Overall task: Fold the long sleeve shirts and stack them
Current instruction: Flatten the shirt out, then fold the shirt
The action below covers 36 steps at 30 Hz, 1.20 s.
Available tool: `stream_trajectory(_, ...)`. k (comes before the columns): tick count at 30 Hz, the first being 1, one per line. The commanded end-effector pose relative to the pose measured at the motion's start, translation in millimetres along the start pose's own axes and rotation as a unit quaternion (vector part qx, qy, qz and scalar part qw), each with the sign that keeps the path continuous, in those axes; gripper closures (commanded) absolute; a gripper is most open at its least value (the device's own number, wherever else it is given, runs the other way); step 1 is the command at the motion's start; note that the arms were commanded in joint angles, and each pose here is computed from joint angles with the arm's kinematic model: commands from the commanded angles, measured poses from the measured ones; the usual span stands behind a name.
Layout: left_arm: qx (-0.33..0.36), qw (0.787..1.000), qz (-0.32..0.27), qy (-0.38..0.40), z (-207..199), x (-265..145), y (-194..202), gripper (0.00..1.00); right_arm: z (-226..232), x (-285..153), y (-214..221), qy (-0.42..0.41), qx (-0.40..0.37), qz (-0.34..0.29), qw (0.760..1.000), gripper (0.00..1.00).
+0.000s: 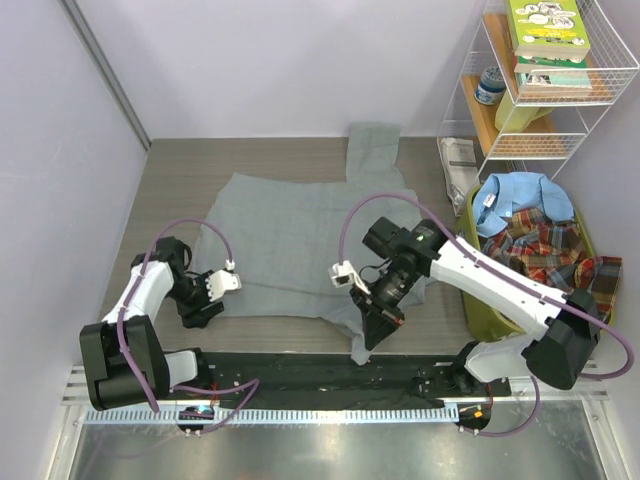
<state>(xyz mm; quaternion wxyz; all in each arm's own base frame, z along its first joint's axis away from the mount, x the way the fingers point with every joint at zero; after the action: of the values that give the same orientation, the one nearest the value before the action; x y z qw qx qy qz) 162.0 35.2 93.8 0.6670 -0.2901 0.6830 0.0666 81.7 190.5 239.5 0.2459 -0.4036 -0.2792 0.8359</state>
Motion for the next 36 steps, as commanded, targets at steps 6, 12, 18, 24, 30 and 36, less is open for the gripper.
stream_trajectory(6,0.051,0.998,-0.013,0.024,-8.2,1.5,-0.9,0.41,-25.6,40.3,-11.0,0.01,0.049,-0.048,0.998,0.99)
stream_trajectory(12,0.088,0.996,0.002,0.021,-5.5,11.2,4.7,0.43,-58.2,53.8,-0.7,0.093,0.097,-0.049,0.99,0.99)
stream_trajectory(18,0.11,0.993,0.034,0.009,-0.5,18.1,9.9,0.6,-74.1,53.3,-2.7,0.13,0.084,-0.035,0.987,0.99)
stream_trajectory(24,0.122,0.992,0.026,-0.012,-1.3,15.3,4.0,1.0,-78.5,26.0,-10.5,0.162,0.074,-0.055,0.982,0.99)
stream_trajectory(30,0.097,0.995,-0.002,-0.015,6.3,-9.8,-14.7,1.0,-77.6,-29.5,-21.8,0.203,0.046,-0.077,0.975,0.99)
stream_trajectory(36,0.078,0.996,-0.028,-0.02,19.3,-27.5,-32.3,1.0,-66.1,-60.7,-33.6,0.239,0.014,-0.076,0.968,0.99)
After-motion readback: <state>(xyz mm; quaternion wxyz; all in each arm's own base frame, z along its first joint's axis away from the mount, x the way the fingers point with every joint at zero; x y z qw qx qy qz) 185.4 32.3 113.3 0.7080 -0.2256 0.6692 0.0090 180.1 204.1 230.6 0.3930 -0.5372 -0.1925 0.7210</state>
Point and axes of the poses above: each gripper's point midway between its finger pads, its own x axis out along the fingers, its own z axis along the line the jaws close on, y = z × x, the point moved 7 cm from there along -x, back along the fingers, and after that the axes turned 9 degrees about -x, right-handed, at the moved point
